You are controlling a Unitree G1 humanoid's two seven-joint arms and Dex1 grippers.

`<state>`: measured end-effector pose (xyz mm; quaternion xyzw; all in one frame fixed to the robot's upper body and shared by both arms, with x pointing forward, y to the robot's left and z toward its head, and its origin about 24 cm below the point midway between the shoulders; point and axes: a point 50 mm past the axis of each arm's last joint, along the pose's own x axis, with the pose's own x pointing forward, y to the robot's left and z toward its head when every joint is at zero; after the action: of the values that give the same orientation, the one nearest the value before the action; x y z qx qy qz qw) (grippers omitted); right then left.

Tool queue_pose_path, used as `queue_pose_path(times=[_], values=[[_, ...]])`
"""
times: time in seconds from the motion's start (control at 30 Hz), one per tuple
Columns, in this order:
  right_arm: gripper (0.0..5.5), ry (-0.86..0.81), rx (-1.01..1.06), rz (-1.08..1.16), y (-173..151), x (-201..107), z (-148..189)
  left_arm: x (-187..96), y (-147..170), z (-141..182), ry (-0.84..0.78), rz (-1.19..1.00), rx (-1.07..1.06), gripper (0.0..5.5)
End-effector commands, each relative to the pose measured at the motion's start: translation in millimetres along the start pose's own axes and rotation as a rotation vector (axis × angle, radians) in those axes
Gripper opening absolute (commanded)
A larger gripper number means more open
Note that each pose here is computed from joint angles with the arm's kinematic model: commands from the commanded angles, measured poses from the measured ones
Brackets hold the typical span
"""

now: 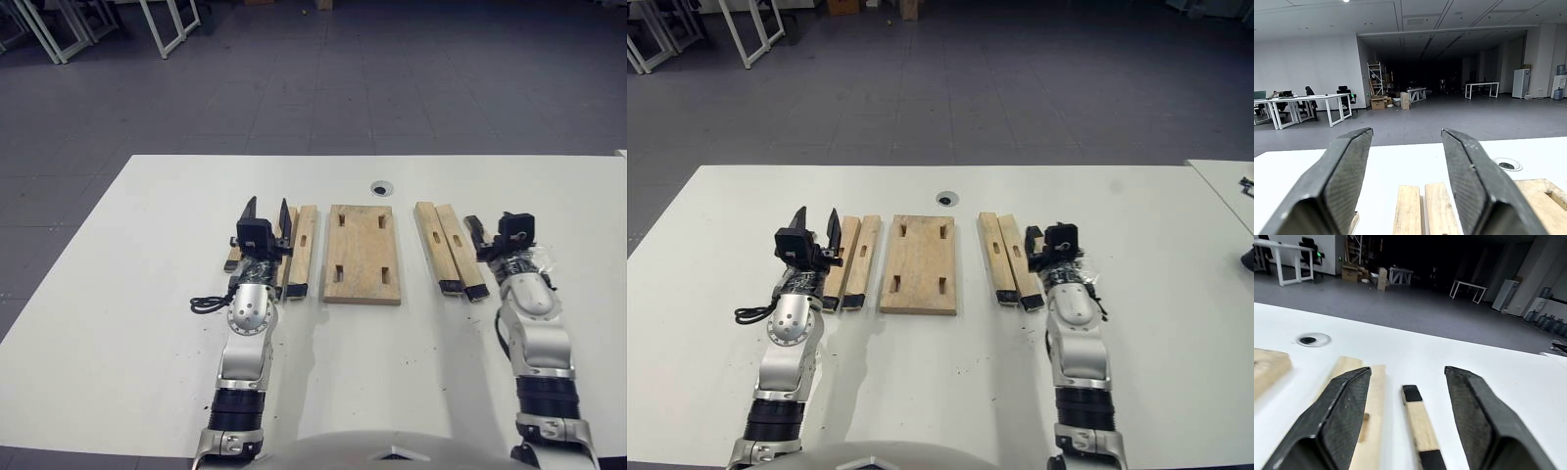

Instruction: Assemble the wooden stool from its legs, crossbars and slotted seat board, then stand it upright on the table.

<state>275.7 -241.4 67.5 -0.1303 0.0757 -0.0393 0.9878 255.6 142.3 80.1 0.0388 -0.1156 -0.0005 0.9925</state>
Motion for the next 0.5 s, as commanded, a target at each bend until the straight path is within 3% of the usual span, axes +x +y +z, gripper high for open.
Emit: queue_pose_path(times=[0.03, 0.2, 0.5], values=[[2.76, 0.197, 0.036, 0.086, -19, 3, -29, 1, 1, -1, 0.006, 0.013, -0.001, 2.58], [2.76, 0.274, 0.072, 0.214, -19, 6, -45, 0, 3, -2, 0.012, 0.022, -0.004, 2.58], [2.76, 0.311, 0.093, 0.171, -32, 23, -56, 0, 5, -4, 0.022, 0.028, -0.012, 2.58]])
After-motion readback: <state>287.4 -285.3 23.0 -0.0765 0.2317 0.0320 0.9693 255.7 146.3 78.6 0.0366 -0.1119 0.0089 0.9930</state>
